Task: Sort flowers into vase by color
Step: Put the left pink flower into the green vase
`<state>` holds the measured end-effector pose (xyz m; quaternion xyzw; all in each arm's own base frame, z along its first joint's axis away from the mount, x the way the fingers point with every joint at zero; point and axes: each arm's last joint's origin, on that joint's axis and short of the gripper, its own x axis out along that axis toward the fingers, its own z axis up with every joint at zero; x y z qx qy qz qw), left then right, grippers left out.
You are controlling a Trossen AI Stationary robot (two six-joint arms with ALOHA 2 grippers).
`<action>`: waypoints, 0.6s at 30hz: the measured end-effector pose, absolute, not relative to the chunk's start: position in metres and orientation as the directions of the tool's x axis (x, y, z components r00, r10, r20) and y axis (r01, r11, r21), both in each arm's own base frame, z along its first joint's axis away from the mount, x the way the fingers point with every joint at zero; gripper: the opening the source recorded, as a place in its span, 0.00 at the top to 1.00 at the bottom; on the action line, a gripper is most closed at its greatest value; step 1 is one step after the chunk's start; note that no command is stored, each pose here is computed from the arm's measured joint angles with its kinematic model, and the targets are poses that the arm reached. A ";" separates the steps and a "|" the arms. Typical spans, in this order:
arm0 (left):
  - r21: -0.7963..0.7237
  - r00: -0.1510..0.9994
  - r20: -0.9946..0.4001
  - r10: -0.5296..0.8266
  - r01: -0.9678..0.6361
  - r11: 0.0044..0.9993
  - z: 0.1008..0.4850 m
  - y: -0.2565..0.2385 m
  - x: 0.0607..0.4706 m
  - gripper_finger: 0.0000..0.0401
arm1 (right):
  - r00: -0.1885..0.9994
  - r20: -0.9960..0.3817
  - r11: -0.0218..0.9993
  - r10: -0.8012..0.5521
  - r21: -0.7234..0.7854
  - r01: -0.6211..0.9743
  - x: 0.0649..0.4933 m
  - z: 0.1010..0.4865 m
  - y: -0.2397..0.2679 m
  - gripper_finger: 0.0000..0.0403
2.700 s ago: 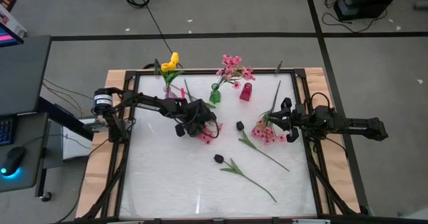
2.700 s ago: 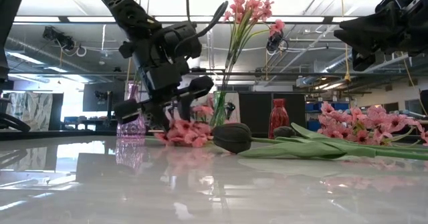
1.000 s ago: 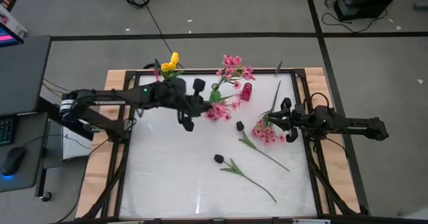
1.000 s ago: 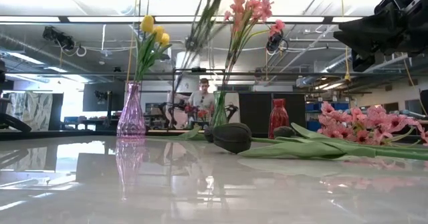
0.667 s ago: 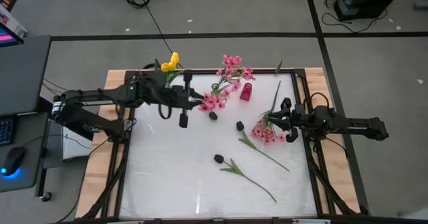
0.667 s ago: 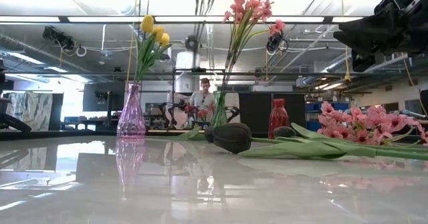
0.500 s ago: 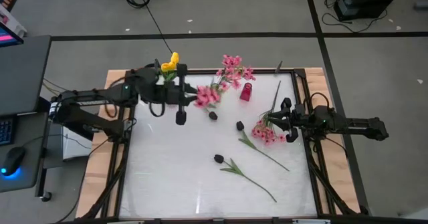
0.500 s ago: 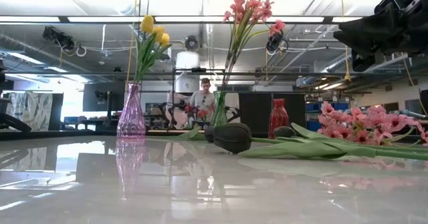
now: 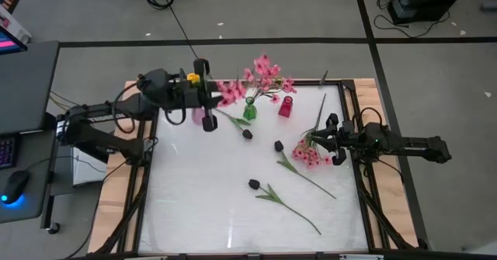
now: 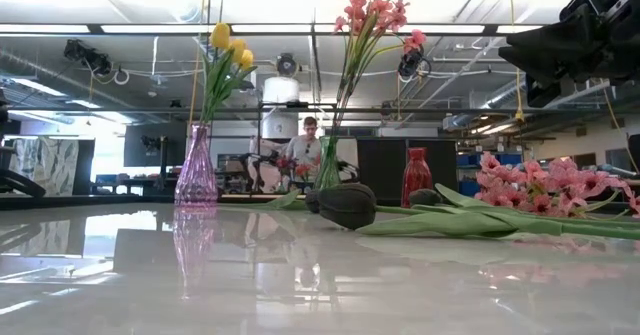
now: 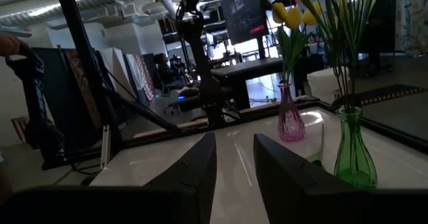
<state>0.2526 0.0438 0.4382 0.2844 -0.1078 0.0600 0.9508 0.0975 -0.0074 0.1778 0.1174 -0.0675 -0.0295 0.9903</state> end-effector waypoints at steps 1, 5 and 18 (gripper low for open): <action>0.527 0.968 0.240 0.071 -0.192 0.828 0.438 0.049 0.252 0.98 | 0.989 0.127 0.971 -0.074 0.237 0.042 0.098 0.178 -0.007 0.73; 0.512 0.960 0.241 0.144 -0.252 0.821 0.436 0.068 0.248 0.98 | 0.989 0.127 0.971 -0.074 0.237 0.042 0.098 0.178 -0.007 0.73; 0.460 0.959 0.251 0.131 -0.237 0.855 0.412 0.078 0.240 0.98 | 0.989 0.127 0.971 -0.074 0.236 0.042 0.097 0.178 -0.007 0.73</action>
